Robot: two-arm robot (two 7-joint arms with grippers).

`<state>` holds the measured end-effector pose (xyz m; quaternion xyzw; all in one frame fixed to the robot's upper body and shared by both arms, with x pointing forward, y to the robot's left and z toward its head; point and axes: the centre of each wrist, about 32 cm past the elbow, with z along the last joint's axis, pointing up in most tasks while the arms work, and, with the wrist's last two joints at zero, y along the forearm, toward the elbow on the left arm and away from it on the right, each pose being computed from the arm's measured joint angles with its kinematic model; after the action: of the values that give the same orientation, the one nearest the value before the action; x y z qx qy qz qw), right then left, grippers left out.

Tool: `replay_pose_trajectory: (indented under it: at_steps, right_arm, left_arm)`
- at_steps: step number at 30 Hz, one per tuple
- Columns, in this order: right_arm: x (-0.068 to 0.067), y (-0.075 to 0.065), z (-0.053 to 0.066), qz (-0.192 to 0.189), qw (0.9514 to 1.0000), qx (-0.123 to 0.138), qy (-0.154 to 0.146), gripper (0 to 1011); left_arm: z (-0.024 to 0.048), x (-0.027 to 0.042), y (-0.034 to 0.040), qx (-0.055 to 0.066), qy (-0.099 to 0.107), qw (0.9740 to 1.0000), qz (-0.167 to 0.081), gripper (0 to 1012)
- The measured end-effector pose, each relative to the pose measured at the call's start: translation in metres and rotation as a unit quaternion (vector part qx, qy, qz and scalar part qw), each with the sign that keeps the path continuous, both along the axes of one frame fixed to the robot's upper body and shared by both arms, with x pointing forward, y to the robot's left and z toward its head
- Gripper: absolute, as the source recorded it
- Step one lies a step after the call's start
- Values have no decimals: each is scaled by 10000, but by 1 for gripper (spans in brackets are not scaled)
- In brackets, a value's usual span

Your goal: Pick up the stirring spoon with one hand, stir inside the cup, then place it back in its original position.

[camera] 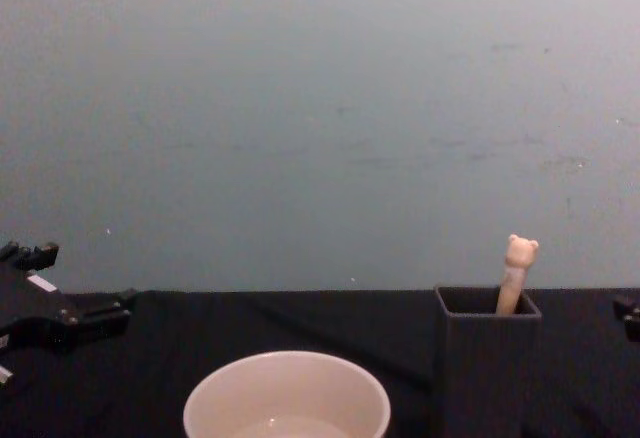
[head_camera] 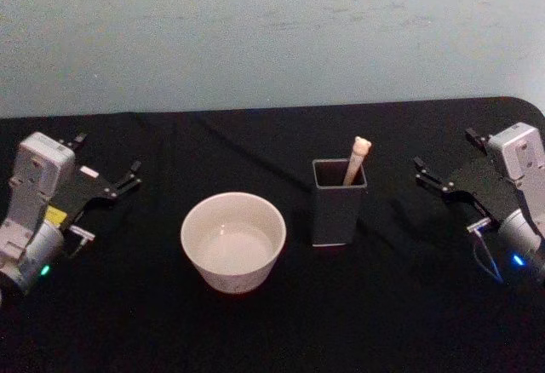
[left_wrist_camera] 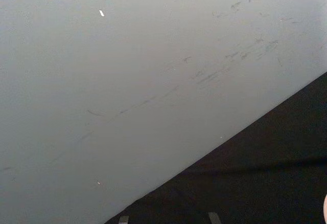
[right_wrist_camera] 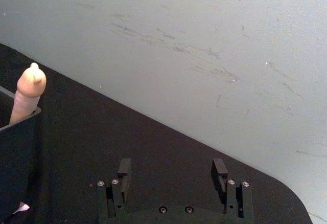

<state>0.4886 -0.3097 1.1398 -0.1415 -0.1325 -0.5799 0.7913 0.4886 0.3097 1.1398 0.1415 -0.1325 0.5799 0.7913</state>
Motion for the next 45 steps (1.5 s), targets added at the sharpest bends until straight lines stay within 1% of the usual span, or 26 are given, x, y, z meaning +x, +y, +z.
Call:
replay_pose_trajectory:
  at_steps: [45]
  right_arm:
    - [0, 0, 0, 0, 10000, 0, 0, 1002]
  left_arm:
    - [0, 0, 0, 0, 0, 10000, 0, 1001]
